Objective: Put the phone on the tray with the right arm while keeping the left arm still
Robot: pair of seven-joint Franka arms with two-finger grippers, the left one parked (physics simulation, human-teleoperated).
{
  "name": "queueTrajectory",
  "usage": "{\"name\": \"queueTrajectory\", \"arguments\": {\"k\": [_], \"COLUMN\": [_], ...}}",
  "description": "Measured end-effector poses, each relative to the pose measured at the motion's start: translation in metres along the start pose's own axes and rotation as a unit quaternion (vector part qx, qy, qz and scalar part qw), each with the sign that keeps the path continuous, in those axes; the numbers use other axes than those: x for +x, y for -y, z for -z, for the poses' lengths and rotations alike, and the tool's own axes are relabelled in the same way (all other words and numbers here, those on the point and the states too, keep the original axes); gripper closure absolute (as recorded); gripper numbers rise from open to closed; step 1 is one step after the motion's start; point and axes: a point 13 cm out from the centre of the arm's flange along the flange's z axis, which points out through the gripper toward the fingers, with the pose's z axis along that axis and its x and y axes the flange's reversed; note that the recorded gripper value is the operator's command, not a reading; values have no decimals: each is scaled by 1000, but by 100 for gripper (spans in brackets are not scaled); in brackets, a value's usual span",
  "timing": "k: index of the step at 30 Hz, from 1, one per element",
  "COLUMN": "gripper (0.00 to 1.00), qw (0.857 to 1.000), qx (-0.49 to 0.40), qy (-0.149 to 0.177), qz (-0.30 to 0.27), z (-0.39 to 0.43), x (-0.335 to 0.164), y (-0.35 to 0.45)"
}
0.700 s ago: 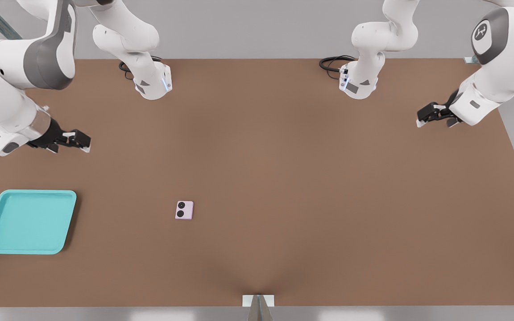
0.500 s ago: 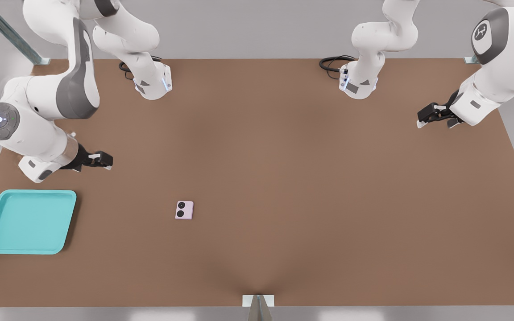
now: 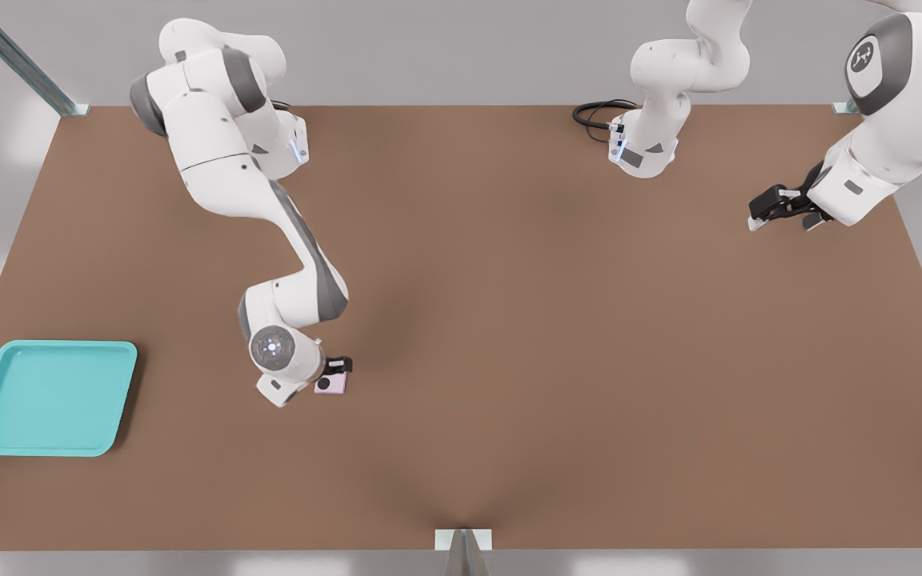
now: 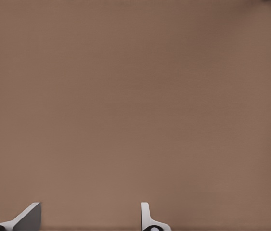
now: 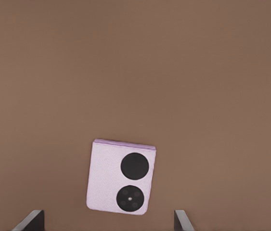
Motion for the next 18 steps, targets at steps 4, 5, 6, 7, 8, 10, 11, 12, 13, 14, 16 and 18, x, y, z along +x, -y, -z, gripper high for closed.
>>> {"name": "queueTrajectory", "arguments": {"k": [4,5,6,7,8,10,11,12,13,14,16,18], "gripper": [0,0,0,0,0,0,0,0,0,0,0,0], "qw": [999,999,998,998,998,997,997,996,996,996,995,994], "qx": [-5,-7,-9,-10,-11,-15,-17,-19,-20,-21,-22,-23], "qy": [10,14,18,21,22,26,28,29,31,33,34,35], "qz": [-36,-45,-52,-59,-64,-72,-75,-78,-80,-84,-91,-98], "z": [-25,-30,-34,-40,-46,-57,-61,-64,-66,-68,-73,-77], "x": [0,-3,-6,-8,-9,-11,-11,-12,-13,-14,-14,-14], "y": [9,12,14,14,14,10,7,4,2,2,2,3]}}
